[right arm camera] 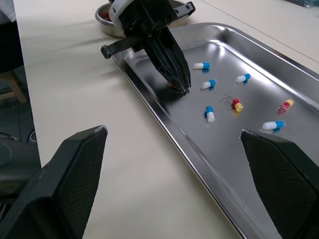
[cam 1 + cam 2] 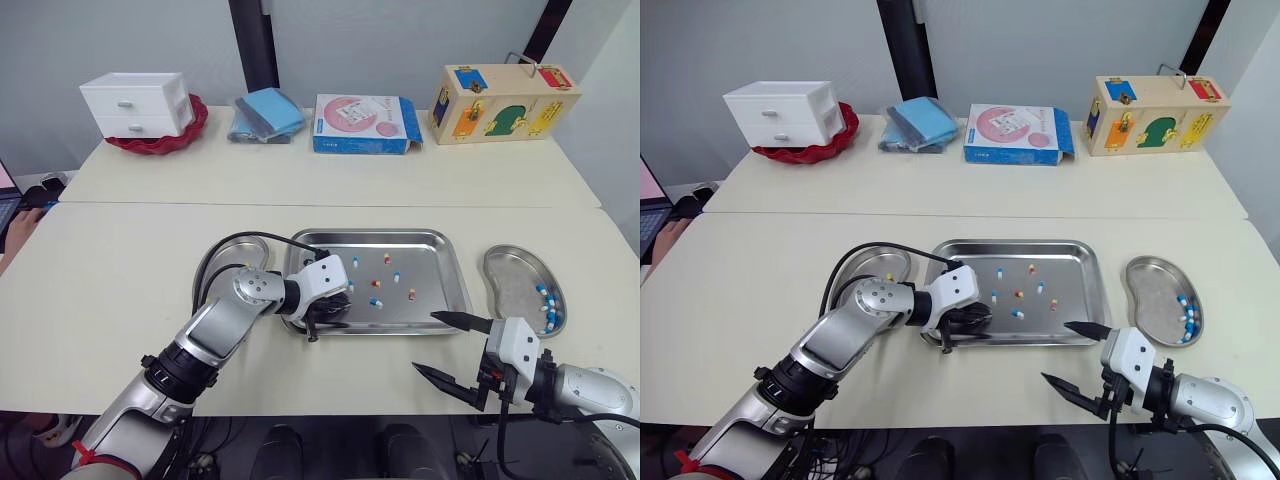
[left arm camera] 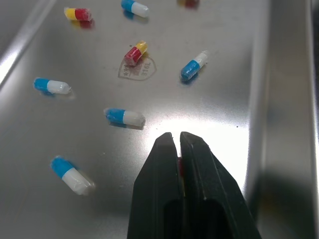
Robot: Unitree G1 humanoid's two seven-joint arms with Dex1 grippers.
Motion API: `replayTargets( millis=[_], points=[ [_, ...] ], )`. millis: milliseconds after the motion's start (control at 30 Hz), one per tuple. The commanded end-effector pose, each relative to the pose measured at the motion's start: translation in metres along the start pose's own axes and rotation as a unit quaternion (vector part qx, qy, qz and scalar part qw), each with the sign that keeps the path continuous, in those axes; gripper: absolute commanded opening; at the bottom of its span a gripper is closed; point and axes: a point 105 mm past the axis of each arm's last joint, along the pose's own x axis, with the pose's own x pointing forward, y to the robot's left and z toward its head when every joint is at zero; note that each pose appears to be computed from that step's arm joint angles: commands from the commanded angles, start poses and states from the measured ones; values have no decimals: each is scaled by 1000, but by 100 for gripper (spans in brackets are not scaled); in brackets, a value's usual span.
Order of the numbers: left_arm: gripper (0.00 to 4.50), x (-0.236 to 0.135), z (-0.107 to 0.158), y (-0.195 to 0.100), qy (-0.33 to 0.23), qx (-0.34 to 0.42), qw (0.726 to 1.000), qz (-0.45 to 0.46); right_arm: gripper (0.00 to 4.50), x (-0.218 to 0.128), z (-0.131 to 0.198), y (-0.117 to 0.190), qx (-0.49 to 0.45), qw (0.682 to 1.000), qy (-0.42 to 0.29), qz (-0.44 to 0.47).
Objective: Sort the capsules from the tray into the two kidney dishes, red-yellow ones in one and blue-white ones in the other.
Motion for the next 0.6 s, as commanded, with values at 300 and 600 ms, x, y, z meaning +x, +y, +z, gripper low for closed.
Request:
replayTargets(
  millis=[300, 600],
  points=[
    [4, -46, 38, 8, -37, 6, 999, 16, 450, 0, 7, 0, -27, 1000, -12, 5],
    [4, -106, 28, 28, -23, -55, 995, 77, 450, 4, 11, 1, -60, 997, -24, 34]
  ],
)
